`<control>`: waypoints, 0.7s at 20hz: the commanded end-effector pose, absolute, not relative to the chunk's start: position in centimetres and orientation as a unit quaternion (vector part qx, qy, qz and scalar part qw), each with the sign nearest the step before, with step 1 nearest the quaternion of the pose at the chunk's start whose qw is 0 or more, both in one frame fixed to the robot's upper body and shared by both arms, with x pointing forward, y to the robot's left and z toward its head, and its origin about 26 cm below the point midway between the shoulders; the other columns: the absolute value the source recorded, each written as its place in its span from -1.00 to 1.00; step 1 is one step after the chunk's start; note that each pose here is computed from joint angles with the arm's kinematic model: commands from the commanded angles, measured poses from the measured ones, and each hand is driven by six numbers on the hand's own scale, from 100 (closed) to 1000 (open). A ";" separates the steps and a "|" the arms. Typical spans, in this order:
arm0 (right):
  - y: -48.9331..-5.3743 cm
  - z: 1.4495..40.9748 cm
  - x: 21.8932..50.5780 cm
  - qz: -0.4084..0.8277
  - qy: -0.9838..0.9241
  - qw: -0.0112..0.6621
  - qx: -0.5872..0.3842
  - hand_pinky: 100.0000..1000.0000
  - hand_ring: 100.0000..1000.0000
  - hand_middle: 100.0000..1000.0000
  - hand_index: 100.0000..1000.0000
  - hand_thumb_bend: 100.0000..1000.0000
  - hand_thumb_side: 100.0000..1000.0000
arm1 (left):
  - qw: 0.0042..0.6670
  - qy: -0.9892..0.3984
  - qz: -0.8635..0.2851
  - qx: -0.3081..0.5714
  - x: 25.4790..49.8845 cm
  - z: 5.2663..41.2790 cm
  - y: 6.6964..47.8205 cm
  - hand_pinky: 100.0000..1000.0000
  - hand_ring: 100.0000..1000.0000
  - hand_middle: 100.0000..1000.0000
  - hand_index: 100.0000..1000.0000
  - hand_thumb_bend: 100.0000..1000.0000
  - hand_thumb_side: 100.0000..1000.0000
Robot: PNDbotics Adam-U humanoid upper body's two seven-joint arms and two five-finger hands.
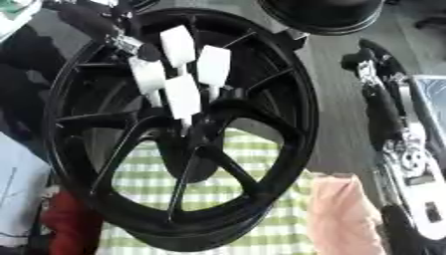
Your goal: Pull the pin out of the wheel hub.
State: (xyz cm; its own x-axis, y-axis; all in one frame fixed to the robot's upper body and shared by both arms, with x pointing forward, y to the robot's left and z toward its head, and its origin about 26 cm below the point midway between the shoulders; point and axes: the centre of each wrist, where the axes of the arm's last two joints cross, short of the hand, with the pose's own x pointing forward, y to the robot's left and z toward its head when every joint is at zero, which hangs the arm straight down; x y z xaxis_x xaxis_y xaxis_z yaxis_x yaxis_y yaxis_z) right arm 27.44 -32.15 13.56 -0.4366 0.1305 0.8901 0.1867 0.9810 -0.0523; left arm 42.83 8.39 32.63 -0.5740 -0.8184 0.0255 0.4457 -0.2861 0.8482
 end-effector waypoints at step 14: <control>-32.4 14.0 27.5 -0.011 -0.848 0.520 -0.100 1.00 0.56 0.28 0.71 -1.00 0.11 | 0.351 -0.436 -0.784 0.267 40.6 34.3 6.9 0.56 0.37 0.32 0.44 0.24 0.28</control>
State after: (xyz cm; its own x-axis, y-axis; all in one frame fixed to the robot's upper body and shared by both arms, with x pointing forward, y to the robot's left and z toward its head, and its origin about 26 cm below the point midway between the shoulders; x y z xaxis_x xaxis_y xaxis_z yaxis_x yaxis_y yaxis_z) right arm 27.51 -32.14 13.46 -0.4281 0.1337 0.8938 0.1791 0.9819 -0.0611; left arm 41.19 6.94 32.79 -0.6142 -0.7843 -0.0872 0.3506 -0.3702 0.8602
